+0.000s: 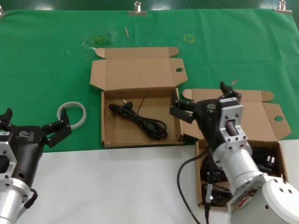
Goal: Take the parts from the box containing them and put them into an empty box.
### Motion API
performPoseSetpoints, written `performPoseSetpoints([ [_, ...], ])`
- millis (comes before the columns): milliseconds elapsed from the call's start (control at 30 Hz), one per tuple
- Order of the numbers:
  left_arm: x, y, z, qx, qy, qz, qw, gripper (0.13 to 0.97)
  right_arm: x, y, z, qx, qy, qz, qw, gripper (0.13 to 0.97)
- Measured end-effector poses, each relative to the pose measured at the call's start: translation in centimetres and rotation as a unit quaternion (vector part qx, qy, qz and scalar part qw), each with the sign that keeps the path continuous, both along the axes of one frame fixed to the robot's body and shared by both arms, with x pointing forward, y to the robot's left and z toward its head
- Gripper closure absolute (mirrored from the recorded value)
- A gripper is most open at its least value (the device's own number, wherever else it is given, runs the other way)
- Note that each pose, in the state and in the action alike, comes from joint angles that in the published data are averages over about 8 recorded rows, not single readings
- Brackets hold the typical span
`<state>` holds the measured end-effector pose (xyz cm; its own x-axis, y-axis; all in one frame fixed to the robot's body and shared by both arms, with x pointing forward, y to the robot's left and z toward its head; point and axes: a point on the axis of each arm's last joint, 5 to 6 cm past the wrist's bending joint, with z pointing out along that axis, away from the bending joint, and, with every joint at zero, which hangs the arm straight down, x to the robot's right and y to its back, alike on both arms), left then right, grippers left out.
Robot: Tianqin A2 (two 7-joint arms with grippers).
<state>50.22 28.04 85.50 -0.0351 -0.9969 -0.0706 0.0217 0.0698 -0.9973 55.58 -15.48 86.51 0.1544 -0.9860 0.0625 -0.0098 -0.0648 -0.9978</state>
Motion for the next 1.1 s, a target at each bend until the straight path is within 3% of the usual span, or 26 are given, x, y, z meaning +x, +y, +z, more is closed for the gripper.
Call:
performPoseSetpoints([
  [1100,0.00,0.00,0.00,0.000,0.000,0.000,1.0000,0.132,-4.2,-7.6,-1.6,0.068,-0.017,-0.055,0.996,0.130],
])
